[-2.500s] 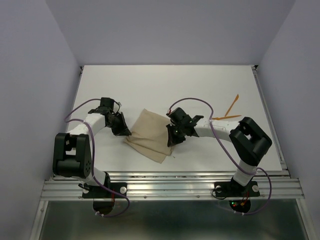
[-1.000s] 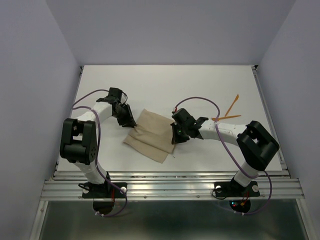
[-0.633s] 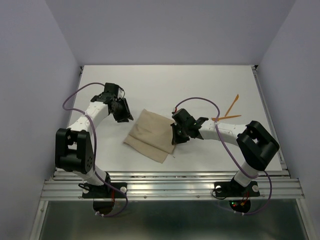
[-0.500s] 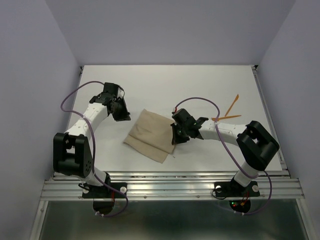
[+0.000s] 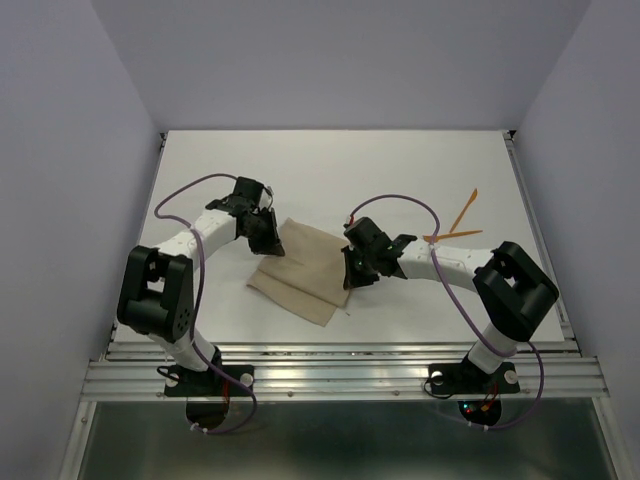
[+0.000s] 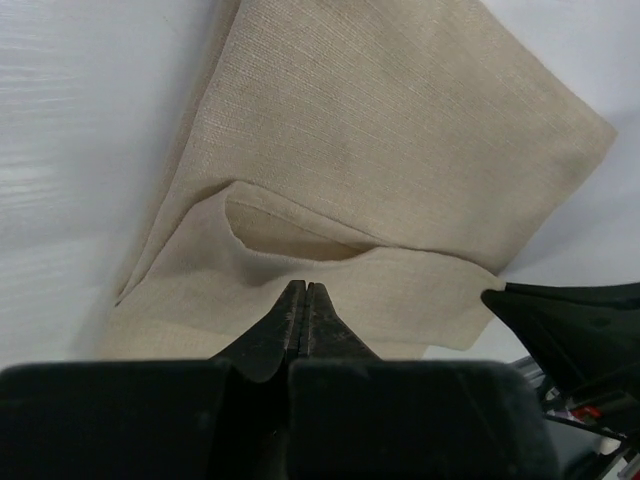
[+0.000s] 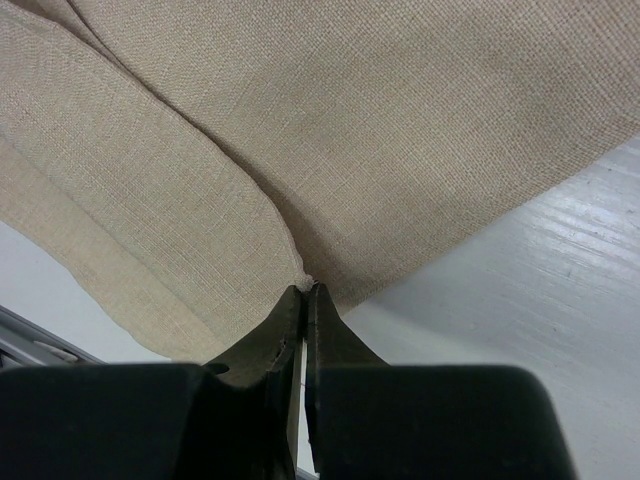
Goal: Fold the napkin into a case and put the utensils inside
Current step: Fold the lower triangle-folded napkin at the center of the board.
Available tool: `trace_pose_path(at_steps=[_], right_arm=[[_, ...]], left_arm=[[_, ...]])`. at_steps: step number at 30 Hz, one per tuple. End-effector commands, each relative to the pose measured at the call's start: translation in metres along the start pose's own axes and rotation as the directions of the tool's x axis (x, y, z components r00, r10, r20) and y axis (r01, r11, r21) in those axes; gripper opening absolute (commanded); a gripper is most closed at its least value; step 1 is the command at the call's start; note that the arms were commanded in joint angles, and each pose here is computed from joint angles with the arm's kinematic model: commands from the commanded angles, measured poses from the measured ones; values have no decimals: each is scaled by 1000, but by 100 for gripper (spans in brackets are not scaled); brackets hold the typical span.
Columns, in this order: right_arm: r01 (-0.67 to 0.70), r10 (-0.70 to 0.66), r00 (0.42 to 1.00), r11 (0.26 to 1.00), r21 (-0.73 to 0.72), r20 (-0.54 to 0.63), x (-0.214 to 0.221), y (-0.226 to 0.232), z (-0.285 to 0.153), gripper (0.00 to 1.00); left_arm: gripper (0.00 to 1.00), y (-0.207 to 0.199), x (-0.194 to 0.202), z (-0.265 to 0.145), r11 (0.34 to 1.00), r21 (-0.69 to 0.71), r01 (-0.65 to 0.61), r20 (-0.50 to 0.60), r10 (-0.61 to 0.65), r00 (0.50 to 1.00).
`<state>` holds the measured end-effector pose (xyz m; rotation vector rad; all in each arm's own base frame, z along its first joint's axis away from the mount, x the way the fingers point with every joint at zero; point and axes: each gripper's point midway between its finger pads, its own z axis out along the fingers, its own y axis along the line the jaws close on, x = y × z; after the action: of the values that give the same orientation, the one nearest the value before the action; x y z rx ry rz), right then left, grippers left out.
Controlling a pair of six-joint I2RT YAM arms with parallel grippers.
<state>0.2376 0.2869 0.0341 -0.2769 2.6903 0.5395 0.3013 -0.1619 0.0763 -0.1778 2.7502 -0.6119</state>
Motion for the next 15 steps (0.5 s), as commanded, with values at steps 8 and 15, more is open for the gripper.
trace_pose_path(at_steps=[8,15], right_arm=[[6,-4,998,1000,-21,69,-16,8,-14,1],[3,-2,991,1000,-8,137,-33,10,-26,1]], left_arm=[[0,30,-1,27,990,-141,16,-10,-17,1000],[0,18,-8,16,996,-93,15,37,-11,999]])
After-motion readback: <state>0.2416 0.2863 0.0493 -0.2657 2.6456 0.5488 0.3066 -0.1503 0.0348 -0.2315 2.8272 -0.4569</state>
